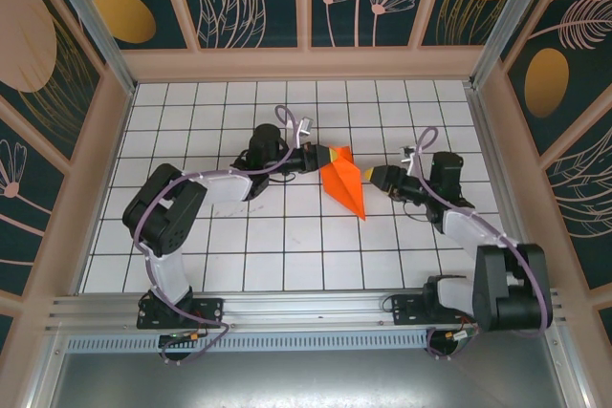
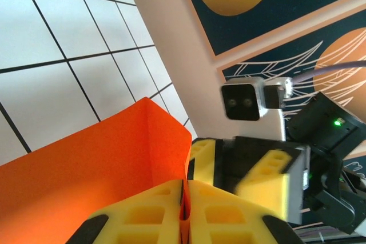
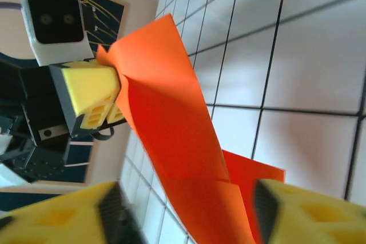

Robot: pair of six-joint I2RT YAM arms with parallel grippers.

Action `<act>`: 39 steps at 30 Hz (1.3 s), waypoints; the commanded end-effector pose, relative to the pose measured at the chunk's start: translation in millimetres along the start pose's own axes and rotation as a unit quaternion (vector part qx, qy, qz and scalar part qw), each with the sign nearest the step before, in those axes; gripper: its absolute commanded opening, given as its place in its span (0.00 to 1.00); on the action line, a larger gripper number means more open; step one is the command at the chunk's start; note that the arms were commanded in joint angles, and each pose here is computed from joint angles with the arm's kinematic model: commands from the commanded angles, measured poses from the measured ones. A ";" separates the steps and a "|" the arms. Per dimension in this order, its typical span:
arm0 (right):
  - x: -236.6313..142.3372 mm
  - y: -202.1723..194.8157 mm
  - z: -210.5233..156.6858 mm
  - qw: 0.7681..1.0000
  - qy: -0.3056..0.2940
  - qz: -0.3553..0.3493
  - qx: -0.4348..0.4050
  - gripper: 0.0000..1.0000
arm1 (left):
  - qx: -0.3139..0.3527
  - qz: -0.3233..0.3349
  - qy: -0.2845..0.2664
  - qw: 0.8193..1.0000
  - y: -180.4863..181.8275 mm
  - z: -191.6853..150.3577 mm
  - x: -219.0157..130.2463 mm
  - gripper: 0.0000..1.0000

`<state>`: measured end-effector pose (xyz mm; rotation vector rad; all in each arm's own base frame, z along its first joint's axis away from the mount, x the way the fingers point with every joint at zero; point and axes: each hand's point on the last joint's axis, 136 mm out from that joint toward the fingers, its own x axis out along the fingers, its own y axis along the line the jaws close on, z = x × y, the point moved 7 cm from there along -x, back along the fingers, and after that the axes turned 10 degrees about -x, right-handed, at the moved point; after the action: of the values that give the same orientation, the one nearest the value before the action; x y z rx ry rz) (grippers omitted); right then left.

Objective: Fold a paper plane with a square sheet of paper (fold left side to right side)
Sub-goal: Turn over the paper at the center of the table.

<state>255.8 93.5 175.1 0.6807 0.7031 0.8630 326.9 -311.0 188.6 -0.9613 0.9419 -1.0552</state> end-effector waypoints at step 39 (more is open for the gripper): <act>18.8 34.3 -7.5 0.984 0.030 0.131 -0.120 0.48 | 0.001 -0.103 0.015 0.995 -72.7 13.1 -8.6 0.11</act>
<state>241.9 125.2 175.3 0.5948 0.6250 1.1471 320.3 -313.3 256.8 -1.0726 0.8968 -1.2078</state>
